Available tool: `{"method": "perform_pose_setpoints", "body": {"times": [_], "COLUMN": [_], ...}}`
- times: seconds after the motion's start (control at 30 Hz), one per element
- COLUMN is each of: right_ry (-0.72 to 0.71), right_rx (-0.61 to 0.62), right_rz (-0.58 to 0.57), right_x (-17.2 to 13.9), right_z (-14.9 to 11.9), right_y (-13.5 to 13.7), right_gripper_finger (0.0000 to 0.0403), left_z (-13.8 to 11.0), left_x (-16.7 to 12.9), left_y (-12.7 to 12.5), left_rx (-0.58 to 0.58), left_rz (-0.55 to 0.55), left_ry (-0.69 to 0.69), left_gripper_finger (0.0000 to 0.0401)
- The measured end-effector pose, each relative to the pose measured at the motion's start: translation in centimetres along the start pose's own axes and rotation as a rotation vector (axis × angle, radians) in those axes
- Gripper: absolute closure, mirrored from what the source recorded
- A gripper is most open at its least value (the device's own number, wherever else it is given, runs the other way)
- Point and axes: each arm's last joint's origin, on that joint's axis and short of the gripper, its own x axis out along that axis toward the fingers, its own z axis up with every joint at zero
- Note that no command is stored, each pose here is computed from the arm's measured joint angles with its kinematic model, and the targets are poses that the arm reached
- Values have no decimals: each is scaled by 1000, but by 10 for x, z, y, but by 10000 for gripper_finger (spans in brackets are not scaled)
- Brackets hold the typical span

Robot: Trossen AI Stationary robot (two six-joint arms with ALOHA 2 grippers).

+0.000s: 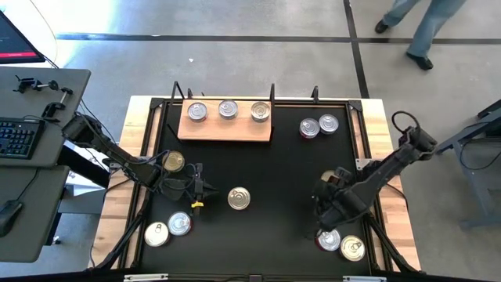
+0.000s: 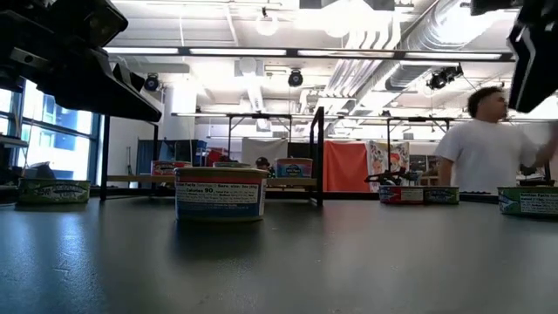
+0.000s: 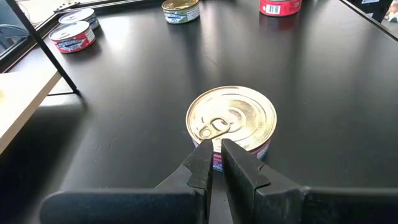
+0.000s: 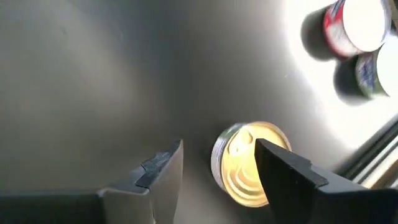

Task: Stack canned seafood by type on shelf
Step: Put the red tuna can on the shelf aligned with the red tuna can

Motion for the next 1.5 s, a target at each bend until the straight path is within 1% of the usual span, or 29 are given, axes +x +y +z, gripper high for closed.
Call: {"method": "perform_pose_setpoints", "body": {"times": [0.13,0.23,0.33,0.47,0.6,0.73,0.87,1.07,1.27,1.33,1.4,1.5], "right_ry": [-34,-38,7,11,-17,-113,-198,-290,-393,-425,-441,-443], "right_rx": [43,72,55,-3,25,56,60,55,61,64,68,129], "right_rz": [-3,19,35,63,123,180,222,246,219,206,199,210], "right_x": [-4,-2,-1,-7,-20,-33,-41,-46,-50,-48,-40,-19], "right_z": [-3,0,0,-5,-10,-15,-18,-22,-28,-31,-35,-42], "right_y": [-1,1,1,0,-8,-15,-15,-11,-12,-12,-14,-21], "right_gripper_finger": [211,211,211,211,211,211,211,211,211,211,211,211], "left_z": [0,0,0,0,0,0,0,0,0,0,0,0], "left_x": [0,0,0,0,0,0,0,0,0,0,0,0], "left_y": [0,0,0,0,0,0,0,0,0,0,0,0], "left_rx": [0,0,0,0,0,0,0,0,2,2,2,1], "left_rz": [0,0,0,0,0,0,0,0,0,0,0,1], "left_ry": [0,0,0,0,0,0,0,0,3,3,3,2], "left_gripper_finger": [378,378,378,378,378,378,378,378,378,378,378,378]}}
